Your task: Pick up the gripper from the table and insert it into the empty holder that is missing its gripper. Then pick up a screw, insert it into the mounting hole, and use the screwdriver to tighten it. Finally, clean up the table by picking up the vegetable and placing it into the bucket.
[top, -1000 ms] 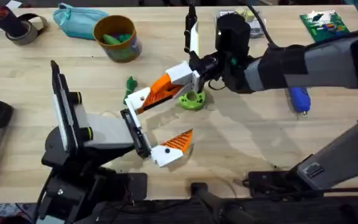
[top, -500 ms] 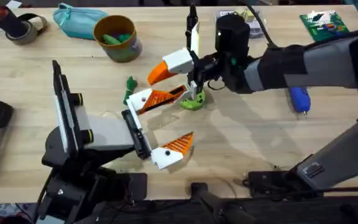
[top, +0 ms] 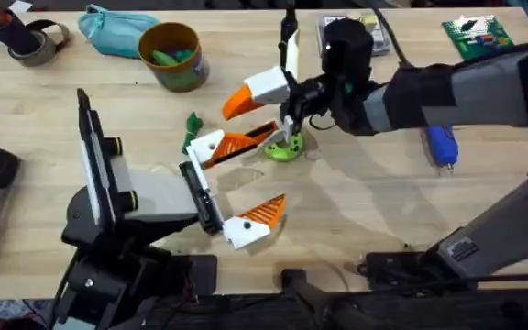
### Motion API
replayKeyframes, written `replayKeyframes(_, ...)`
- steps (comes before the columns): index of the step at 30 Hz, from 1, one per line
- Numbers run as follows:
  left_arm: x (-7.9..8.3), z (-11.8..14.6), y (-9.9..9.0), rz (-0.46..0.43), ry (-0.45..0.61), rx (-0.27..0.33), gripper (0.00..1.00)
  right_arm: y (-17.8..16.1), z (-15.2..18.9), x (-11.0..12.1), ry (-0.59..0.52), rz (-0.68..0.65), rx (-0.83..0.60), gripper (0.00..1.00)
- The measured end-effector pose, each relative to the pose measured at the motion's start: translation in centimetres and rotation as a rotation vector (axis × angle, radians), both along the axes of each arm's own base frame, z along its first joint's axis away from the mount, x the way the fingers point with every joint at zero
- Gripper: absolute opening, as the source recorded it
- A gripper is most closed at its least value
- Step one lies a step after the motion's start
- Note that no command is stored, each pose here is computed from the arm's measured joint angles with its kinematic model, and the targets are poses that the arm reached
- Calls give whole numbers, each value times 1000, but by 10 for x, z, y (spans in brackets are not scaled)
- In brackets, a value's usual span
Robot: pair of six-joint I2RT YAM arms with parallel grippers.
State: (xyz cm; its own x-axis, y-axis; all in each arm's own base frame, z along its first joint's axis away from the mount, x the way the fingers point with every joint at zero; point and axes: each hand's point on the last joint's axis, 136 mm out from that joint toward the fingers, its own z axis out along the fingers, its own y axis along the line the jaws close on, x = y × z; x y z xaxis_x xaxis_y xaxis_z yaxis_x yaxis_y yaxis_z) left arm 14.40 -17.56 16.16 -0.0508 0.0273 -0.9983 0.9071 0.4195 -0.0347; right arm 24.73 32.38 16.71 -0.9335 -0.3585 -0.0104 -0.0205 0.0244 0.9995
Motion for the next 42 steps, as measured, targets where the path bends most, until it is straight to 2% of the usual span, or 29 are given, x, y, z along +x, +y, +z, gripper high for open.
replayKeyframes(6,0,0,0,0,0,0,988,-14,-2,29,-74,-113,11,995)
replayKeyframes(11,0,0,0,0,0,0,988,-28,-4,69,-218,-287,9,995)
replayKeyframes(16,0,0,0,0,0,0,988,-34,15,116,-406,-431,8,995)
replayKeyframes(19,0,0,0,-1,0,0,988,-38,21,141,-449,-476,-51,996)
replayKeyframes(22,0,0,0,-1,0,0,988,-50,6,157,-432,-503,-192,996)
replayKeyframes(25,0,0,0,-1,0,0,988,-69,-17,156,-406,-489,-366,995)
replayKeyframes(28,0,0,0,-1,0,0,988,-84,-23,150,-458,-456,-482,996)
replayKeyframes(35,-1,0,0,-4,0,0,988,-115,20,120,-677,-397,-649,996)
replayKeyframes(42,-1,0,0,-4,-2,1,988,-158,47,74,-766,-375,-860,996)
